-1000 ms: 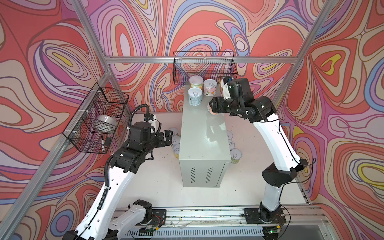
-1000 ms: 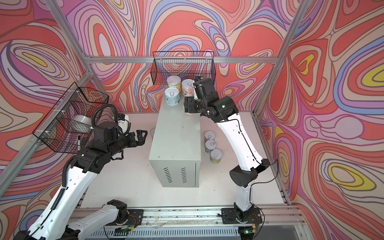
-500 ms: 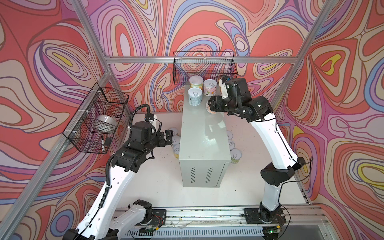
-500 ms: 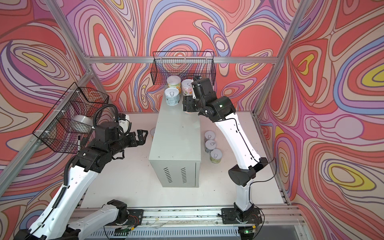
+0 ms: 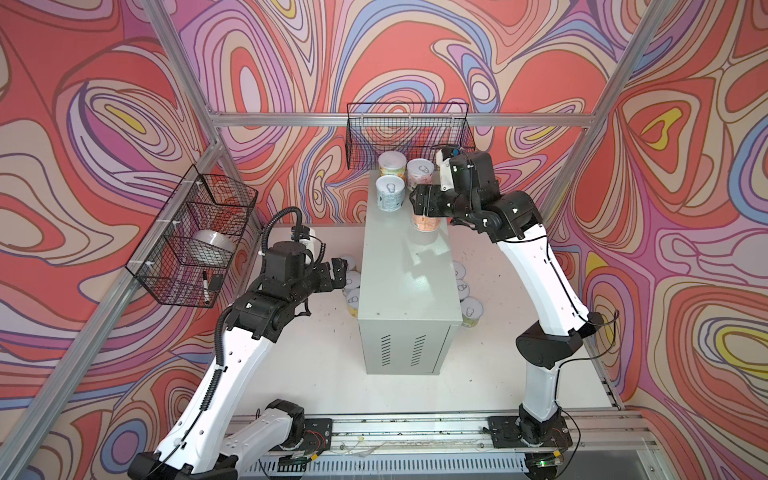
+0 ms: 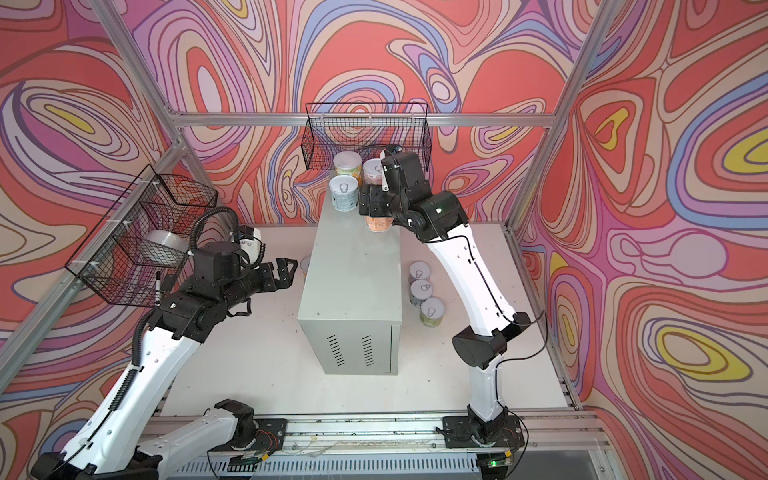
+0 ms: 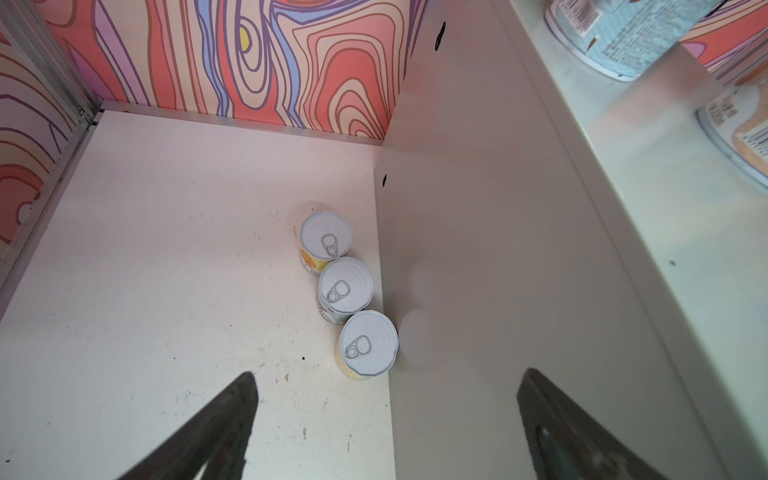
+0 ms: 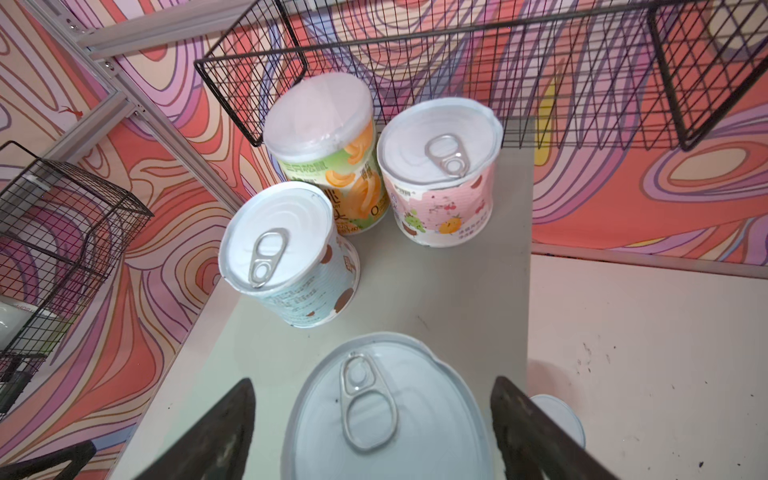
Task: Place and organize the canned foods onto the counter
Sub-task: 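Lower the orange-labelled can onto the box top beside the pink can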
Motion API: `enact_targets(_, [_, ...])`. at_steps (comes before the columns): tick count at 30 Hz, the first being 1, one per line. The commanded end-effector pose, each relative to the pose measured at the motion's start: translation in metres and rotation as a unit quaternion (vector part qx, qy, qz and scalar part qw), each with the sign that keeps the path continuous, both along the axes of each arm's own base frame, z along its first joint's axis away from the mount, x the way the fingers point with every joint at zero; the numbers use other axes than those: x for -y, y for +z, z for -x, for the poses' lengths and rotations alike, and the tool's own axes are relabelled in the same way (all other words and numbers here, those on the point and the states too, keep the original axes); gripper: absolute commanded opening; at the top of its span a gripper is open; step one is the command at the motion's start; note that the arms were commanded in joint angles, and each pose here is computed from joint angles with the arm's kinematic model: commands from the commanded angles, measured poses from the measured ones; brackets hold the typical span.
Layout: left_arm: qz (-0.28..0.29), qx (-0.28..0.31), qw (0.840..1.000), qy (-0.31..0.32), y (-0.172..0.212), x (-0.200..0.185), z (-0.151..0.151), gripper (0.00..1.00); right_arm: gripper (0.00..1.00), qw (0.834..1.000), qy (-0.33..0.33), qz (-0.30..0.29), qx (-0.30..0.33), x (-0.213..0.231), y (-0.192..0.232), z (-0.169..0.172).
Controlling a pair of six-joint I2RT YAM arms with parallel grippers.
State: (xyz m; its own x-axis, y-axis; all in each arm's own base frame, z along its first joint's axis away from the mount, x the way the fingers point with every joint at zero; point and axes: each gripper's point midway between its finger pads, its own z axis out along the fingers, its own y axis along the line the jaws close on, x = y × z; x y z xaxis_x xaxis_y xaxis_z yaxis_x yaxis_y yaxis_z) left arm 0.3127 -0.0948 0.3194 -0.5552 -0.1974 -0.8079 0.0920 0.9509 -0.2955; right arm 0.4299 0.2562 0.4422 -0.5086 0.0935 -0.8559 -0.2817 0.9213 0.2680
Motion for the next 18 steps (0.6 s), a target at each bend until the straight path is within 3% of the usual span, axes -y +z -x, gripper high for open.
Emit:
enact_targets(1, [-0.001, 0.005, 1.000, 0.008, -0.001, -0.003, -0.004, 0.98, 0.92, 1.000, 0.000, -0.016, 0.019, -0.003, 0.013, -0.002])
enact_targets(12, [-0.006, 0.010, 1.000, 0.001, 0.003, -0.001, -0.010, 0.99, 0.88, 0.996, 0.003, -0.024, 0.083, 0.010, 0.054, 0.013])
enact_targets(18, [-0.002, -0.004, 1.000, -0.014, -0.004, 0.003, -0.007, 0.99, 0.83, 0.993, 0.002, -0.025, 0.114, 0.022, 0.064, 0.043])
